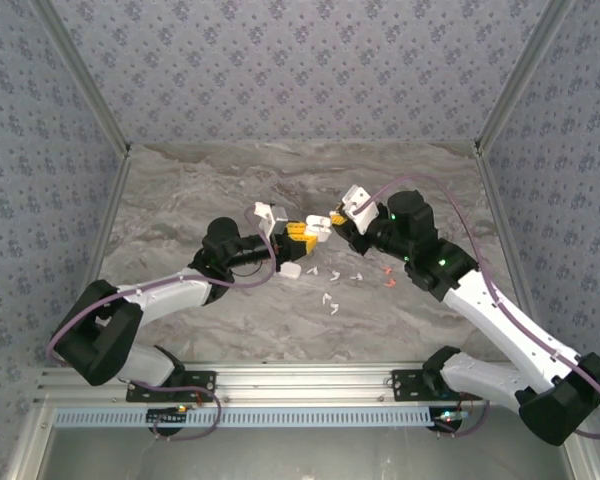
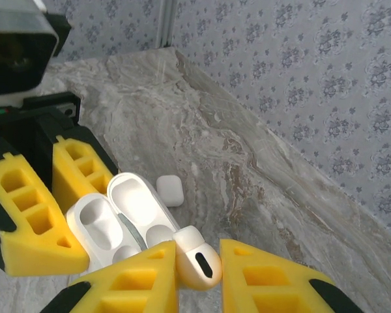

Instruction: Insert the wireless bluetooth earbuds into the charging case

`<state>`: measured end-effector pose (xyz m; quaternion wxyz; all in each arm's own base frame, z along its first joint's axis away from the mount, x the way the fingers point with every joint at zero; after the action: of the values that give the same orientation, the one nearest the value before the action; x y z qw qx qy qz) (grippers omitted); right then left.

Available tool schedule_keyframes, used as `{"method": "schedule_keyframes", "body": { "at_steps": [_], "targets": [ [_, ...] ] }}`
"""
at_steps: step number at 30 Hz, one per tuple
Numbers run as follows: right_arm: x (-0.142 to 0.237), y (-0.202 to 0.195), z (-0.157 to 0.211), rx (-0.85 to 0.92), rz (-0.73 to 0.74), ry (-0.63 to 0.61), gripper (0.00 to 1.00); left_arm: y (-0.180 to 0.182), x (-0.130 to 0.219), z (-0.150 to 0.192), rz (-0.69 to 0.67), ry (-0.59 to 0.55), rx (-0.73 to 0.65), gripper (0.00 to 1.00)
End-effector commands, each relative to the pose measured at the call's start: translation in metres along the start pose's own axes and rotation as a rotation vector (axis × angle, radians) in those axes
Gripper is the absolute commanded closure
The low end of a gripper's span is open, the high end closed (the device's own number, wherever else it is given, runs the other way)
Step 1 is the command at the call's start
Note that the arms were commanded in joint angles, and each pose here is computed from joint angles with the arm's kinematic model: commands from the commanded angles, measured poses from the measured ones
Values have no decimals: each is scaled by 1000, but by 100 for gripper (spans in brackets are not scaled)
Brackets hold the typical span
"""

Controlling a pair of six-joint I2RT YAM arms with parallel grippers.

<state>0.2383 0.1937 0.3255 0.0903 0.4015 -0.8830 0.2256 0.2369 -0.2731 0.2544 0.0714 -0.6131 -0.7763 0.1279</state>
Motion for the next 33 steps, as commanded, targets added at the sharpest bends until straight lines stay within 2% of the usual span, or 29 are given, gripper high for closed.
{"method": "schedule_keyframes", "body": {
  "at_steps": [1,21,33],
  "targets": [
    [2,3,-5,56,-22,3,78,-9,-4,-21,46,-56,-43,100],
    [-14,12,9,114,-41,89,78,-10,-3,-22,47,-55,-48,100],
    [-8,27,11,101,-189,61,76,-12,-2,-25,48,-65,-60,100]
  ]
}}
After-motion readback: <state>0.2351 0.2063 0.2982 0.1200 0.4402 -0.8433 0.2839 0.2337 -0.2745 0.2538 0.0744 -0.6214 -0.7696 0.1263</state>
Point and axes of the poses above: each hand's point on the last joint's axis, 136 mm out from that joint toward the fingers, its own x axis back along the fingers, its own y axis along the line the jaws close on, z = x × y, the point moved 6 cm from there along x, back along the fingers, and after that the axes turned 4 degrees about x, right-handed, at the moved point
